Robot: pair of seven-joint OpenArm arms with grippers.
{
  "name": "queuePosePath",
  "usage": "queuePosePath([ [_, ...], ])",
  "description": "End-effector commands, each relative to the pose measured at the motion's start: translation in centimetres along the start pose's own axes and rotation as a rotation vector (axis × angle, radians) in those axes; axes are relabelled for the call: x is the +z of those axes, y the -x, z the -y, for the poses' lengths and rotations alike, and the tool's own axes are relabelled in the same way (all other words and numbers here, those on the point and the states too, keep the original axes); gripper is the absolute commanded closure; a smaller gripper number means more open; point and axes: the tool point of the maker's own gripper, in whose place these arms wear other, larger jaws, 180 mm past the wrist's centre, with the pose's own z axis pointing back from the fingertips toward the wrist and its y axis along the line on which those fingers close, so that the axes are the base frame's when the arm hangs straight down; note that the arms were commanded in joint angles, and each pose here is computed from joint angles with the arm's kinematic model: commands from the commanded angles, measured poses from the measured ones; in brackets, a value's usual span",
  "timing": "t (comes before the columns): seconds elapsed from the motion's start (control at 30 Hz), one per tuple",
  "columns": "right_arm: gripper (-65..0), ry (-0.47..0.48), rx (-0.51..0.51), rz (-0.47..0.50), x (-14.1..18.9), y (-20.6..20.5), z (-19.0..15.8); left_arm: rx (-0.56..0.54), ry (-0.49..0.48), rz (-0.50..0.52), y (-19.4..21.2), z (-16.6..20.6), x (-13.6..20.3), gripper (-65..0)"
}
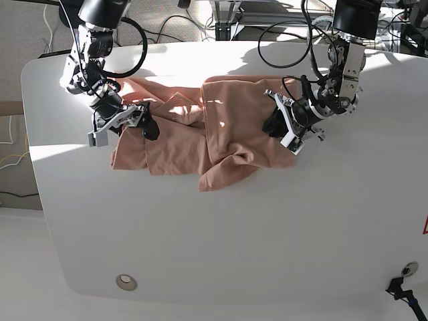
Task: Fold the T-shirt properly
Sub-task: 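Lift the bundle with both grippers and bring them together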
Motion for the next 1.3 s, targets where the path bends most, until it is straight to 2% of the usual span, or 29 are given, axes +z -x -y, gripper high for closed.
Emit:
queuePosePath([
  [0.0, -41.4, -0.001, 0.018, 0.015, 0.1, -0.9, -0.1, -0.025, -0.037, -0.085, 1.7, -0.9, 0.3, -9.7],
  [0.17, 0.0, -0.037, 0.045, -0.018, -0.7, -0.3, -1.4, -0.024, -0.037, -0.084, 1.7, -0.8, 0.3, -9.7],
  [0.4, 0.0, -0.088, 0.145, 0.011, -0.8, -2.1, -6.1, -0.026, -0.039, -0.080, 1.4, -1.0, 0.2, -9.7],
  [0.57, 0.0, -0.164, 0.215, 0.035, -0.8, -3.2, -12.1, -0.028, -0.037, -0.081, 1.4, -0.9, 0.2, -9.7],
  [0.97, 0.0, -0.455, 0.198, -0.018, -3.2, 0.3, -25.5, -0.034, -0.038, -0.071, 0.8, -1.1, 0.0, -9.7],
  [1.17, 0.0, -0.499, 0.182, -0.052, -3.8, 1.2, -28.4, -0.039, -0.039, -0.064, 0.5, -1.1, 0.1, -9.7],
  [1.27, 0.0, -0.504, 0.182, -0.063, -3.9, 1.6, -28.6, -0.070, -0.043, -0.016, -1.4, -0.8, 0.6, -9.7],
])
